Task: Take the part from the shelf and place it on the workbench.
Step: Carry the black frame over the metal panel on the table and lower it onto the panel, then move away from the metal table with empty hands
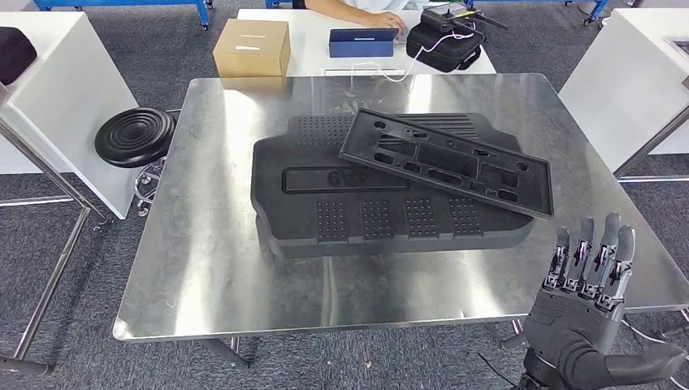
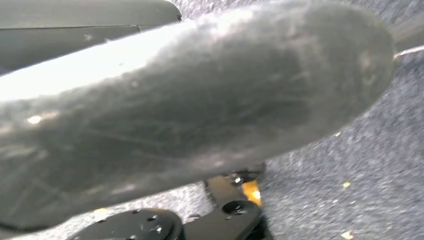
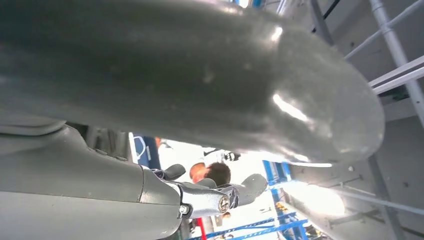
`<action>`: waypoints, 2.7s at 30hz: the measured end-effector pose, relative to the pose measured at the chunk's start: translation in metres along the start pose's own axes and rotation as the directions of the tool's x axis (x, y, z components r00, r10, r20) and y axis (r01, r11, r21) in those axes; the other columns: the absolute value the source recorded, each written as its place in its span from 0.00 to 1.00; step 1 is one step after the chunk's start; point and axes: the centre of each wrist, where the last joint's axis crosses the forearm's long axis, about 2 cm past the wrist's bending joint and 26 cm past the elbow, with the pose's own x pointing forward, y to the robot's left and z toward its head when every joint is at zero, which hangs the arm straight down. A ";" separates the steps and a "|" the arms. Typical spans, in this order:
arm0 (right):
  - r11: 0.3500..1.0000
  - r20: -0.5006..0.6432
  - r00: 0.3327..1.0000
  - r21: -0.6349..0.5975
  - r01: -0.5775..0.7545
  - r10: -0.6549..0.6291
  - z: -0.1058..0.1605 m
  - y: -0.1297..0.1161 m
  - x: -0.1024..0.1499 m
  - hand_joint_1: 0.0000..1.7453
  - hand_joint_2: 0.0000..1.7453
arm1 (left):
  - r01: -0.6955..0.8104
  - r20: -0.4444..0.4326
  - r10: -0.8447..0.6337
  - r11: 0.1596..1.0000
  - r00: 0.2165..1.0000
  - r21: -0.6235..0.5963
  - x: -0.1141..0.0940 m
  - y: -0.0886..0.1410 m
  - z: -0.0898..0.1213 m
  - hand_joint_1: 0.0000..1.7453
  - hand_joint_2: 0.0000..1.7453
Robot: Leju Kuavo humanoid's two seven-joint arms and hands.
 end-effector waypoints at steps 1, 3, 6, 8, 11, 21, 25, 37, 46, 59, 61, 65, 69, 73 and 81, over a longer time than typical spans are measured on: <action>1.000 -0.003 1.000 -0.001 -0.003 0.003 0.000 0.000 0.000 0.00 0.00 | -0.001 0.000 0.001 1.000 1.000 -0.001 0.000 0.000 0.000 0.00 0.00; 1.000 -0.007 1.000 -0.004 -0.010 0.010 0.000 -0.001 0.000 0.00 0.00 | -0.002 0.000 0.002 1.000 1.000 -0.004 0.000 -0.001 0.000 0.00 0.00; 1.000 -0.021 1.000 -0.010 -0.023 0.022 0.002 -0.003 -0.001 0.00 0.00 | -0.002 0.001 0.002 1.000 1.000 -0.006 0.000 -0.002 0.000 0.00 0.00; 0.999 -0.037 0.999 -0.014 -0.033 0.032 0.003 -0.004 -0.001 0.00 0.00 | 0.001 0.001 -0.001 1.000 1.000 -0.007 0.000 -0.002 0.000 0.00 0.00; 0.999 -0.063 0.997 -0.025 -0.047 0.045 0.005 -0.007 -0.003 0.00 0.00 | 0.003 -0.001 -0.003 1.000 1.000 -0.008 -0.002 -0.002 0.001 0.00 0.00; 0.994 -0.160 0.983 -0.050 -0.095 0.086 0.014 -0.018 -0.011 0.00 0.00 | 0.009 0.007 -0.009 1.000 1.000 -0.010 0.000 -0.002 0.000 0.00 0.00; 0.992 -0.192 0.976 -0.052 -0.115 0.103 0.018 -0.021 -0.013 0.00 0.00 | 0.009 0.008 -0.008 1.000 1.000 -0.010 0.000 -0.003 0.000 0.00 0.00; 0.986 -0.288 0.949 -0.061 -0.155 0.132 0.029 -0.028 -0.024 0.00 0.00 | 0.018 0.015 -0.018 1.000 1.000 -0.009 0.001 -0.003 0.000 0.00 0.00; 0.986 -0.296 0.947 -0.067 -0.154 0.127 0.031 -0.027 -0.027 0.00 0.00 | 0.019 0.012 -0.019 1.000 1.000 -0.006 -0.001 -0.003 0.001 0.00 0.00; 0.984 -0.293 0.946 -0.063 -0.166 0.141 0.033 -0.028 -0.027 0.00 0.00 | 0.006 0.014 -0.006 1.000 1.000 -0.001 0.001 -0.003 0.000 0.00 0.00; 0.984 -0.293 0.946 -0.062 -0.166 0.141 0.033 -0.028 -0.027 0.00 0.00 | 0.005 0.013 -0.005 1.000 1.000 -0.001 0.001 -0.003 0.000 0.00 0.00; 0.984 -0.292 0.946 -0.062 -0.166 0.141 0.032 -0.028 -0.027 0.00 0.00 | 0.004 0.013 -0.004 1.000 1.000 -0.003 0.001 -0.004 0.000 0.00 0.00; 0.984 -0.291 0.945 -0.059 -0.171 0.147 0.032 -0.028 -0.027 0.00 0.00 | 0.003 0.012 -0.002 1.000 1.000 -0.004 0.001 -0.005 0.001 0.00 0.00; 0.964 -0.311 0.922 -0.054 -0.259 0.230 0.034 -0.030 -0.029 0.00 0.00 | 0.006 0.009 -0.006 1.000 1.000 -0.005 -0.001 -0.004 0.002 0.00 0.00; 0.870 -0.562 0.726 -0.022 -0.492 0.396 0.068 -0.068 -0.066 0.00 0.00 | 0.031 0.016 -0.030 0.999 0.999 -0.012 0.005 -0.004 -0.001 0.00 0.00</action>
